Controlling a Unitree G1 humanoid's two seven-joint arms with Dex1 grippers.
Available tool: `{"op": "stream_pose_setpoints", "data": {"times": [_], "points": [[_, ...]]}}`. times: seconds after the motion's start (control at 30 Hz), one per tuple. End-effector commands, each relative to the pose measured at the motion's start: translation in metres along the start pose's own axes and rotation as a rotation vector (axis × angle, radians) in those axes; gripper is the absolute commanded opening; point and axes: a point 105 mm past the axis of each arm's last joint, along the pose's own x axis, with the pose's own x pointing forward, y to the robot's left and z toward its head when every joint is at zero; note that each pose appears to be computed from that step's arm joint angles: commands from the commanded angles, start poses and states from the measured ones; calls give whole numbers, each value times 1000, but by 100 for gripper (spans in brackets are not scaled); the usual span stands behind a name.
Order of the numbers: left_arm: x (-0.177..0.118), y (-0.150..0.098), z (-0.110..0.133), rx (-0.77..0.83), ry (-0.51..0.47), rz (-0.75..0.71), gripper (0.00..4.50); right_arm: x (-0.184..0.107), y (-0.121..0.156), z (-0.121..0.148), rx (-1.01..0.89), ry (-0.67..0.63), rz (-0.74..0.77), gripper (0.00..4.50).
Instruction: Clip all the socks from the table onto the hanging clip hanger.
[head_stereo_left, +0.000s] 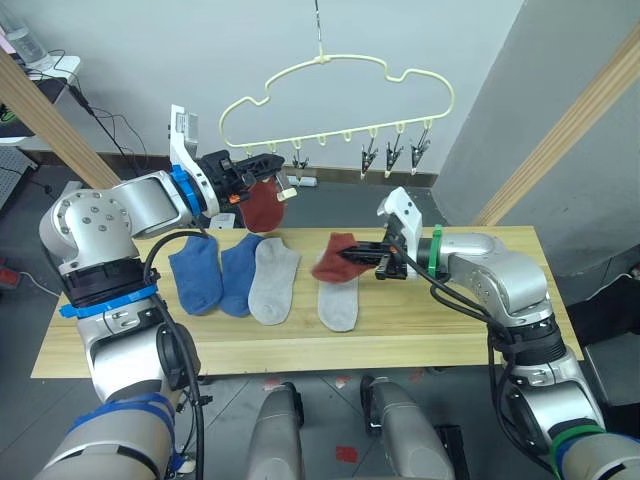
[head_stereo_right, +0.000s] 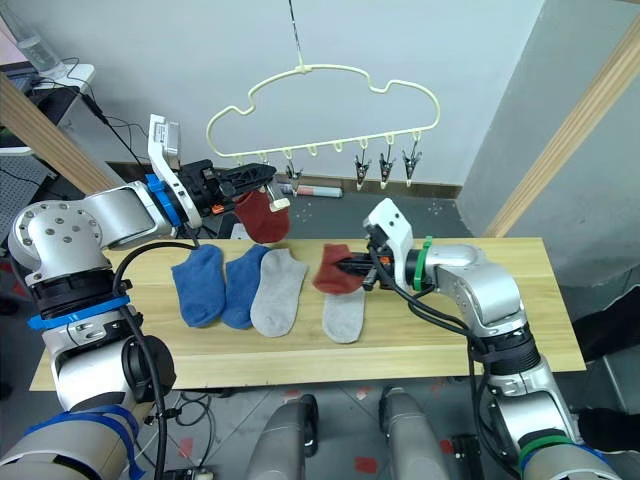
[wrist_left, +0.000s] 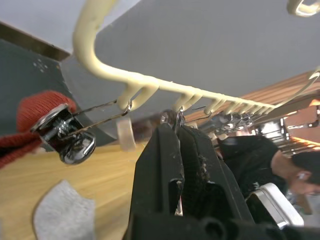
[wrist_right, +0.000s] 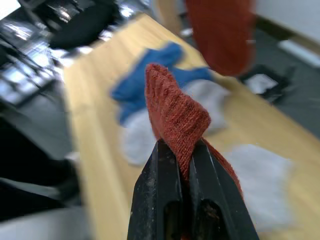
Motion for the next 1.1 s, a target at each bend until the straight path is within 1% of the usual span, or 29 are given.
{"op": "stream_pose_setpoints", "data": {"times": [0.03,0.2,0.27,0.4,0.63,0.73,1.1], "points": [[1,-15,6,-61,-8,-89,0,12,8,15,131,-47,24,2],[3,-20,5,-91,5,-117,0,23,1,19,233,-41,7,2],[3,-18,3,-63,12,-89,0,27,-2,22,262,-46,5,2],[3,-18,2,-65,11,-96,0,31,-6,35,337,-69,25,2],[1,-13,-1,-55,4,-73,0,31,-8,45,370,-69,45,2],[1,-15,-2,-46,10,-82,0,32,-4,51,404,-79,68,2],[0,-21,0,-37,-3,-110,0,33,4,64,416,-87,106,2]]}}
